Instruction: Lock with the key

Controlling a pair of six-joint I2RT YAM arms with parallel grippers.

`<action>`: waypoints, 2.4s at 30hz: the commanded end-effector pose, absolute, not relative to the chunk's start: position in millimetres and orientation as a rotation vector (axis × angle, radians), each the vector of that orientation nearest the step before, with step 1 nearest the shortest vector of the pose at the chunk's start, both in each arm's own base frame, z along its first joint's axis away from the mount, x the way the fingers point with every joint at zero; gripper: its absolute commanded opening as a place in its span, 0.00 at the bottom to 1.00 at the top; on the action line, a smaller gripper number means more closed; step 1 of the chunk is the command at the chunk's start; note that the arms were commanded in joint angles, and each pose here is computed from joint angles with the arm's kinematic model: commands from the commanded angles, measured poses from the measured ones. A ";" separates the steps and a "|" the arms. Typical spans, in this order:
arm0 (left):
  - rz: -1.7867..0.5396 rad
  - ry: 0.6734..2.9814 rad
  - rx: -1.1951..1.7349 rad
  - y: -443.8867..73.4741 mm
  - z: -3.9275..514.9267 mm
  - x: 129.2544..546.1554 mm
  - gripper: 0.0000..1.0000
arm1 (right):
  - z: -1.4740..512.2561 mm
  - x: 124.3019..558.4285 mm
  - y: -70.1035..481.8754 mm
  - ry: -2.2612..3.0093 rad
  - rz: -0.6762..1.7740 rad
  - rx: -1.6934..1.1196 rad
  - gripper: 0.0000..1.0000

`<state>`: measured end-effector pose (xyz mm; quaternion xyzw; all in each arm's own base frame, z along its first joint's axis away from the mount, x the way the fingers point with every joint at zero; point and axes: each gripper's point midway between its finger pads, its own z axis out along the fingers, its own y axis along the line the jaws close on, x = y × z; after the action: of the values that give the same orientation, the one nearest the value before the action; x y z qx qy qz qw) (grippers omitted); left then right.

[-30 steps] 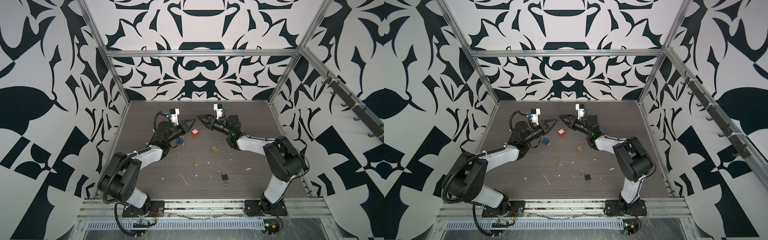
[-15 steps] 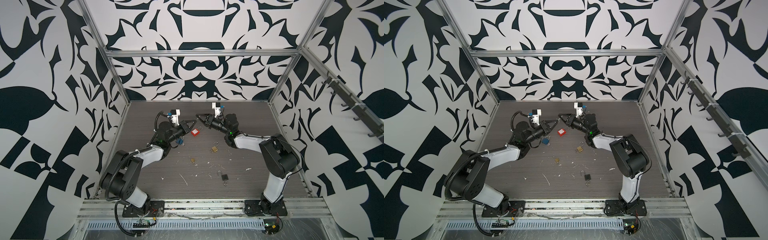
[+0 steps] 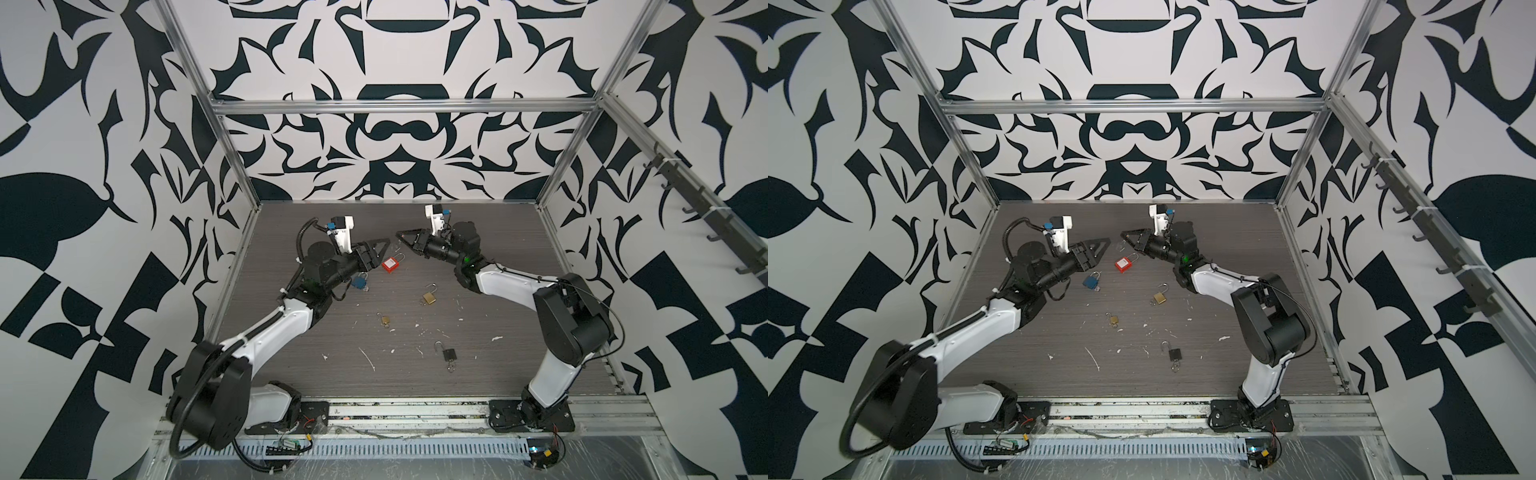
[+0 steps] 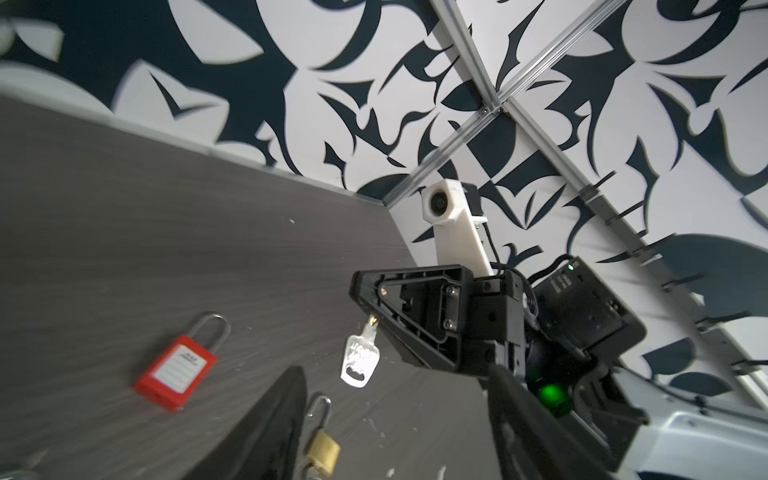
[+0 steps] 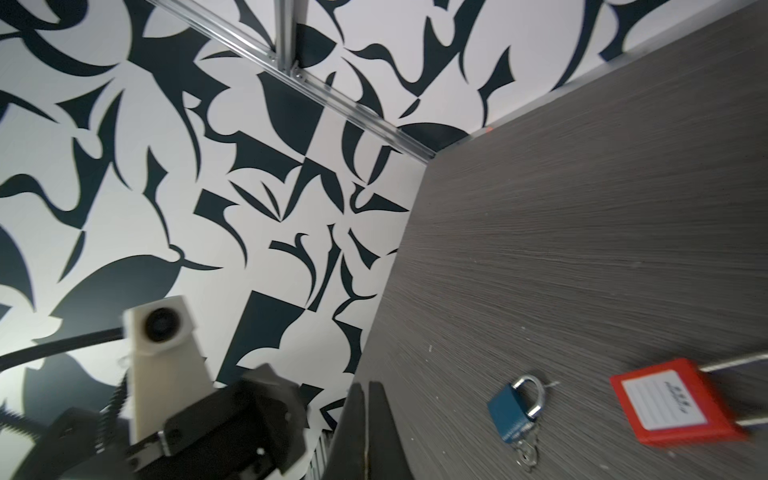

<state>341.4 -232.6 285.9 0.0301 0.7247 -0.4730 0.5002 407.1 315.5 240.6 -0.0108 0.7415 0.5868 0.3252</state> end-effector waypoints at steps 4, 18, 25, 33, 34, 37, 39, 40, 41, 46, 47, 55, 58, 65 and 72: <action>-0.581 1.804 0.209 -177.6 282.3 335.6 0.81 | 209.1 404.5 292.1 2.206 1.184 -0.155 0.00; -0.699 1.850 0.315 -202.7 261.5 331.7 0.81 | 98.8 446.9 293.6 2.408 1.165 0.292 0.00; -0.687 1.838 0.329 -201.3 260.5 329.6 0.82 | 76.1 464.9 293.8 2.429 1.113 0.372 0.00; -0.680 1.834 0.331 -200.2 260.1 329.4 0.83 | 57.3 473.7 294.4 2.459 1.077 0.412 0.03; -0.681 1.834 0.331 -200.3 260.1 329.3 0.83 | 55.6 474.4 294.5 2.462 1.074 0.415 0.04; -0.682 1.834 0.331 -200.6 260.0 329.1 0.83 | 52.4 474.8 293.6 2.467 1.060 0.419 0.08; -0.682 1.833 0.330 -200.5 260.3 329.2 0.83 | 51.6 474.6 293.1 2.469 1.055 0.416 0.13; -0.683 1.834 0.330 -200.6 260.4 329.3 0.83 | 51.3 473.5 293.3 2.473 1.052 0.410 0.17; -0.684 1.831 0.331 -200.7 261.0 328.9 0.83 | 51.9 473.2 292.9 2.472 1.049 0.407 0.22; -0.691 1.830 0.332 -201.4 262.0 328.6 0.83 | 59.2 471.1 286.8 2.462 1.010 0.392 0.36; -0.693 1.829 0.334 -201.8 262.4 328.4 0.83 | 61.4 470.2 285.1 2.459 1.001 0.390 0.38; -0.699 1.830 0.331 -202.2 262.8 328.0 0.83 | 63.3 454.4 277.2 2.480 0.982 0.401 0.40; -0.701 1.832 0.330 -202.4 262.1 328.1 0.84 | 62.0 447.1 277.8 2.497 0.983 0.397 0.39; -0.707 1.834 0.332 -203.3 261.4 328.2 0.84 | 52.8 439.5 294.4 2.523 1.037 0.374 0.40; -0.697 1.832 0.333 -201.0 263.5 326.5 0.84 | 46.6 437.3 310.1 2.532 1.094 0.361 0.42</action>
<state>331.4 -202.4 261.6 0.1378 0.7752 -0.2909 0.5436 436.1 301.0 40.7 0.1340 0.9005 0.3730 0.1788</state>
